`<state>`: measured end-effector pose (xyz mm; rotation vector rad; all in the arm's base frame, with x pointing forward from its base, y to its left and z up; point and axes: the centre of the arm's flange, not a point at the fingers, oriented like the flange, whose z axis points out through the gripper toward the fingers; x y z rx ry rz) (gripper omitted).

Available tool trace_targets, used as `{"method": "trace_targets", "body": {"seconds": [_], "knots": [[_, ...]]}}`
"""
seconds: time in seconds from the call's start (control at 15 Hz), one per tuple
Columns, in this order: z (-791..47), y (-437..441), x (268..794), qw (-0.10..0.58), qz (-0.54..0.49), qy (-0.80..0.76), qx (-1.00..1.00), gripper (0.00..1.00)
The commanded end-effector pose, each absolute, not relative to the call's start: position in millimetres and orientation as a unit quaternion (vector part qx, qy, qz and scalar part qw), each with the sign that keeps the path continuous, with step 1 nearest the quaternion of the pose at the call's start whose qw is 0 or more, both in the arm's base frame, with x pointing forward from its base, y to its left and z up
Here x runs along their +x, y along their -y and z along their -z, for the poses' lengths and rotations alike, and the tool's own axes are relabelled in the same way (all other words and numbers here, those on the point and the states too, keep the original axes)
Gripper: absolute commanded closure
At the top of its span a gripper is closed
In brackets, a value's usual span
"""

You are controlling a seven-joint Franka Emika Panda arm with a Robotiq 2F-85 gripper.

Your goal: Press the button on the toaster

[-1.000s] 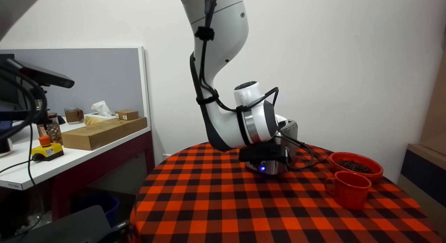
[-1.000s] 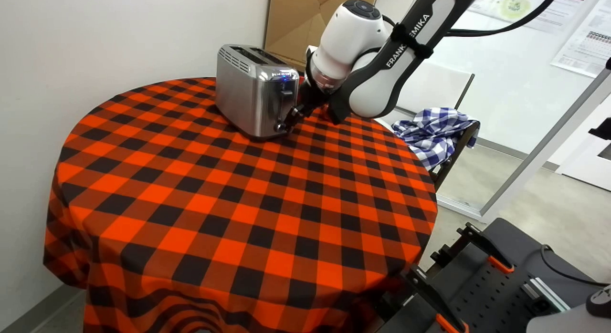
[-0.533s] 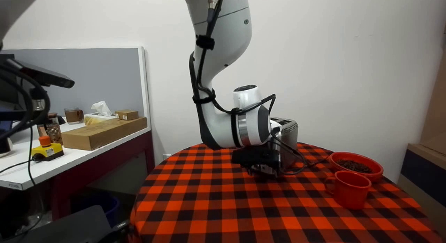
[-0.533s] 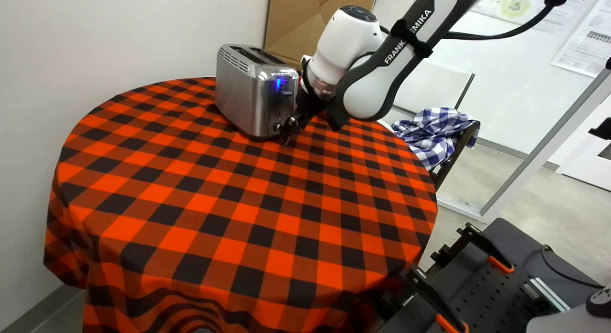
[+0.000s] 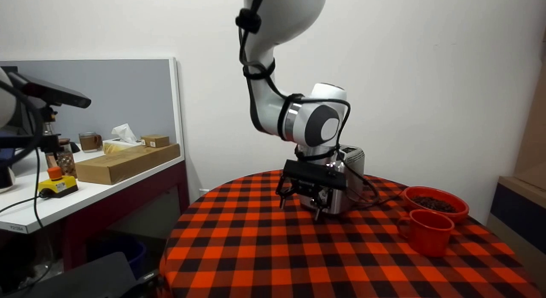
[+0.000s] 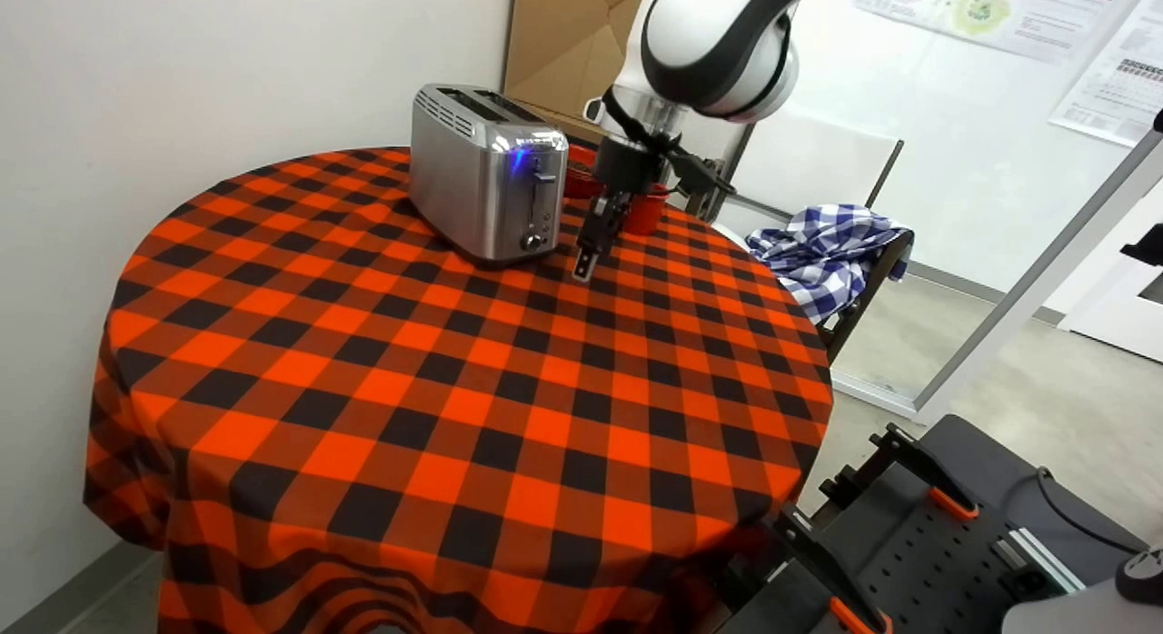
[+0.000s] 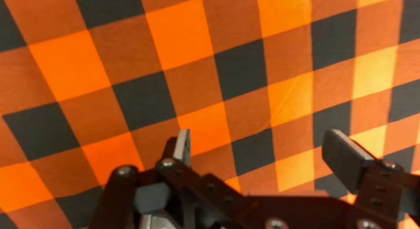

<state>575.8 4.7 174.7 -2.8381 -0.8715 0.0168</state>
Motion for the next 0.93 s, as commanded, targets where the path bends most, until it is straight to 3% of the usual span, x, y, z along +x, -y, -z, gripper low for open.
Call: {"method": "trace_targets", "body": {"seconds": [0.0,0.4,0.87], "knots": [[-246,12,552,0.105,-0.06,0.28,-0.952,0.0],[-334,-3,500,0.106,-0.094,0.212,-0.967,0.0],[-405,13,443,0.058,-0.076,0.134,-0.986,0.0]]}}
